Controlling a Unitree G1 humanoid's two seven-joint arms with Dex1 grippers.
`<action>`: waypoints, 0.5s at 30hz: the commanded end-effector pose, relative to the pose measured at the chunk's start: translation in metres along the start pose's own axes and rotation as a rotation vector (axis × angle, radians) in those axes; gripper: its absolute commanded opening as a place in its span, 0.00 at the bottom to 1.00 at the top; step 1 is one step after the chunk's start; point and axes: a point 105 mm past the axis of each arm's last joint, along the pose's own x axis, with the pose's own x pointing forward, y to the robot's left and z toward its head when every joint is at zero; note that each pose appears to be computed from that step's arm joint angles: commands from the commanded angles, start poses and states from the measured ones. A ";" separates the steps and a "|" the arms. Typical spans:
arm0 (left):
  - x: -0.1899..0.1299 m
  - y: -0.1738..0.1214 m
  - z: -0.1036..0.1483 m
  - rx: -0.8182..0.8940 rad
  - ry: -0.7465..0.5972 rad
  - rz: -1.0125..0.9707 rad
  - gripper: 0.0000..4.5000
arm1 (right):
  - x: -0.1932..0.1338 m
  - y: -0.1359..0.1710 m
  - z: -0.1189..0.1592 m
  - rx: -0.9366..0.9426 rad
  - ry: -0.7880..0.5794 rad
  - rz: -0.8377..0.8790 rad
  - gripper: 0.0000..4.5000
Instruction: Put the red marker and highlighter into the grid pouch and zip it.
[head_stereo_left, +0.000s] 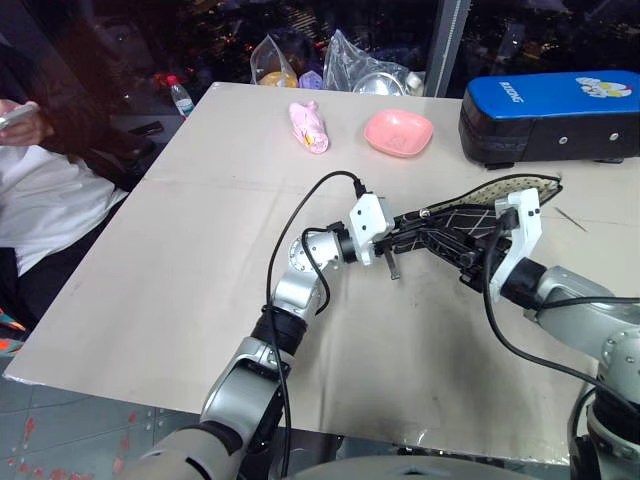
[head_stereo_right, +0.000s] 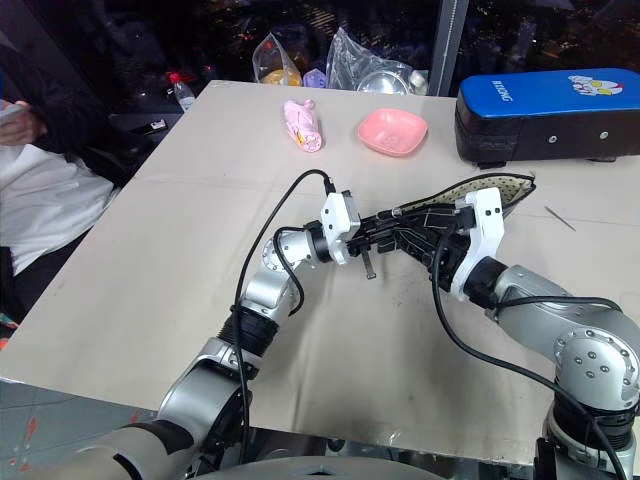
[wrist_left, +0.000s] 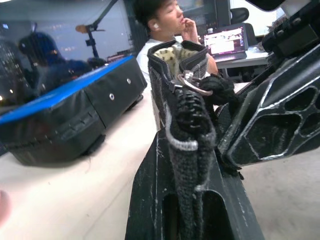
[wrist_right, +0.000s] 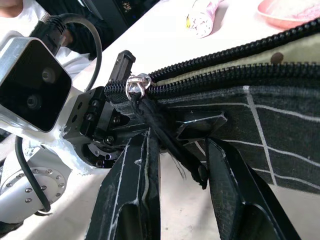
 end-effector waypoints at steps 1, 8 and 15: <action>-0.009 0.002 -0.008 -0.090 0.046 0.004 0.00 | 0.000 0.030 0.020 0.003 -0.092 0.123 0.19; -0.013 -0.001 -0.011 -0.141 0.078 -0.023 0.00 | 0.001 0.037 0.035 0.120 -0.166 0.156 0.19; -0.014 -0.001 -0.012 -0.126 0.098 -0.031 0.00 | 0.001 0.032 0.030 0.102 -0.131 0.119 0.19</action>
